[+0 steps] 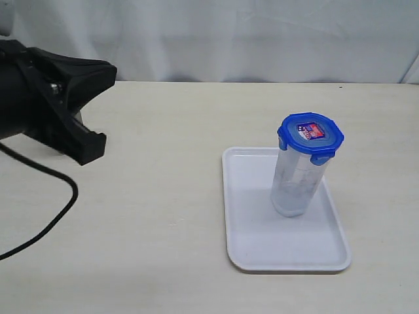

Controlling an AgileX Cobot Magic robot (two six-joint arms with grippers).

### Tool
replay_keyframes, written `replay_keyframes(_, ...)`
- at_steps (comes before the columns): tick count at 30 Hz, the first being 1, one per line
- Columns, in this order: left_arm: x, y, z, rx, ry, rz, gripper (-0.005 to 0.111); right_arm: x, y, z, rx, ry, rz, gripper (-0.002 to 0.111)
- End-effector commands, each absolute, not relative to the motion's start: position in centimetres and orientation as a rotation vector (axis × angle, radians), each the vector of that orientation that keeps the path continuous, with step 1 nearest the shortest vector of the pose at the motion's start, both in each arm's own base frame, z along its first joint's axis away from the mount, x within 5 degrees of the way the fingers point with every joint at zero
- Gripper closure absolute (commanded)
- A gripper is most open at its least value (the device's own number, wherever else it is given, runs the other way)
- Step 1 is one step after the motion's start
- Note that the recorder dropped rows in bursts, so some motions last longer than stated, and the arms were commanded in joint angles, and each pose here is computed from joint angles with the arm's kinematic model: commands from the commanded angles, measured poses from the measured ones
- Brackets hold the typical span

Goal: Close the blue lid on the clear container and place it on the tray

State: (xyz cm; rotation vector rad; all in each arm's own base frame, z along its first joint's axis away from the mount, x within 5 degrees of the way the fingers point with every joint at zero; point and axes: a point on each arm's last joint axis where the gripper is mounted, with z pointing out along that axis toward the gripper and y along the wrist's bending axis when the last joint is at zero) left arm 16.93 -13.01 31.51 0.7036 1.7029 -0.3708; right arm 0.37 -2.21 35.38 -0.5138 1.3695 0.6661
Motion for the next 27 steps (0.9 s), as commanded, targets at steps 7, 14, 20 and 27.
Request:
replay_keyframes(7, 13.4, -12.7, 31.8, 0.816, 1.611, -0.568, 0.107, 0.4, -2.2, 35.2, -0.512, 1.372, 0.663, 0.104)
replay_keyframes(14, 13.1, -12.9, 31.8, 0.841, 1.602, -0.598, 0.107, 0.4, -2.2, 35.2, -0.512, 1.372, 0.663, 0.104)
replay_keyframes(20, 13.1, -12.9, 31.8, 0.843, 1.602, -0.601, 0.107, 0.4, -2.2, 35.2, -0.512, 1.372, 0.663, 0.104)
replay_keyframes(27, 14.0, -12.3, 32.2, 0.531, 1.693, -0.71, 0.107, 0.4, -2.2, 35.2, -0.512, 1.372, 0.663, 0.104)
